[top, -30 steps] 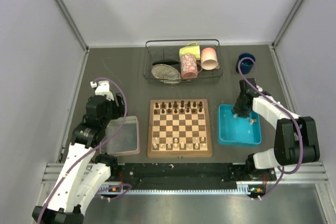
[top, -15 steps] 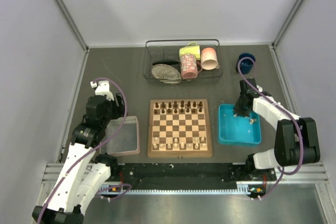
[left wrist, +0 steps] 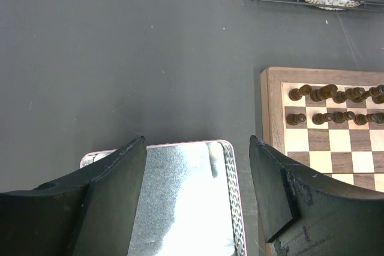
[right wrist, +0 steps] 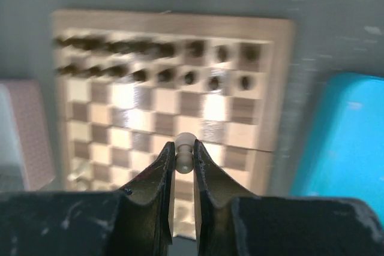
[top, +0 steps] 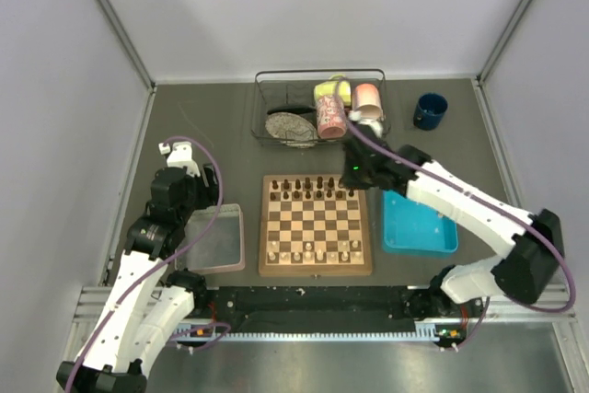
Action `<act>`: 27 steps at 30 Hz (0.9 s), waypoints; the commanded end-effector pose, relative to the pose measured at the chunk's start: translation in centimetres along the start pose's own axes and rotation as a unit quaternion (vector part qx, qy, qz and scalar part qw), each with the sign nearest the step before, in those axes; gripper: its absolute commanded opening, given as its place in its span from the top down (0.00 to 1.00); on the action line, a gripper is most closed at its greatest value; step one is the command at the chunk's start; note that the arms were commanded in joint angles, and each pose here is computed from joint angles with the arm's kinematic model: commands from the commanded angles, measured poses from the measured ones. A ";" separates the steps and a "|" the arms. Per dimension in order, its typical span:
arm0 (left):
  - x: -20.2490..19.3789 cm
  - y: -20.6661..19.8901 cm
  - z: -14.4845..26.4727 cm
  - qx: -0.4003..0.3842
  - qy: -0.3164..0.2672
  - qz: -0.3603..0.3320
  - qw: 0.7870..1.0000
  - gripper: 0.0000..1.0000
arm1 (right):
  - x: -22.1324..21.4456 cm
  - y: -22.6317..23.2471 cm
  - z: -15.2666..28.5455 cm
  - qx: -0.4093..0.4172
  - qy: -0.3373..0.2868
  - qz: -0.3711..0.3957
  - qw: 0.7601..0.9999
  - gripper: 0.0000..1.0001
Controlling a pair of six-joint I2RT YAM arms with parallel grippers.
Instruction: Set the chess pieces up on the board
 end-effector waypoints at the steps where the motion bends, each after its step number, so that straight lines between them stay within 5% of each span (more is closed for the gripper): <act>1: 0.4 -0.2 -0.3 -0.008 -0.017 -0.001 1.000 0.26 | -1.6 8.0 0.3 0.043 0.025 0.059 0.997 1.00; 8: 0.4 -0.2 -0.3 -0.006 -0.017 -0.001 1.000 0.26 | -6.6 16.0 -0.9 0.082 0.079 0.117 0.987 1.00; 27: 0.3 -0.3 -0.2 -0.010 -0.017 -0.002 1.000 0.26 | -10.9 17.6 -3.1 0.114 0.132 0.135 0.975 1.00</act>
Point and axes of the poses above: each gripper's point midway between its finger pads, its own z axis back along the fingers, its own y axis along the line the jaws close on, x = y × z, the point moved 10 cm from there along z, back along the fingers, and after that the axes turned 7 degrees about z, right-handed, at the moved point
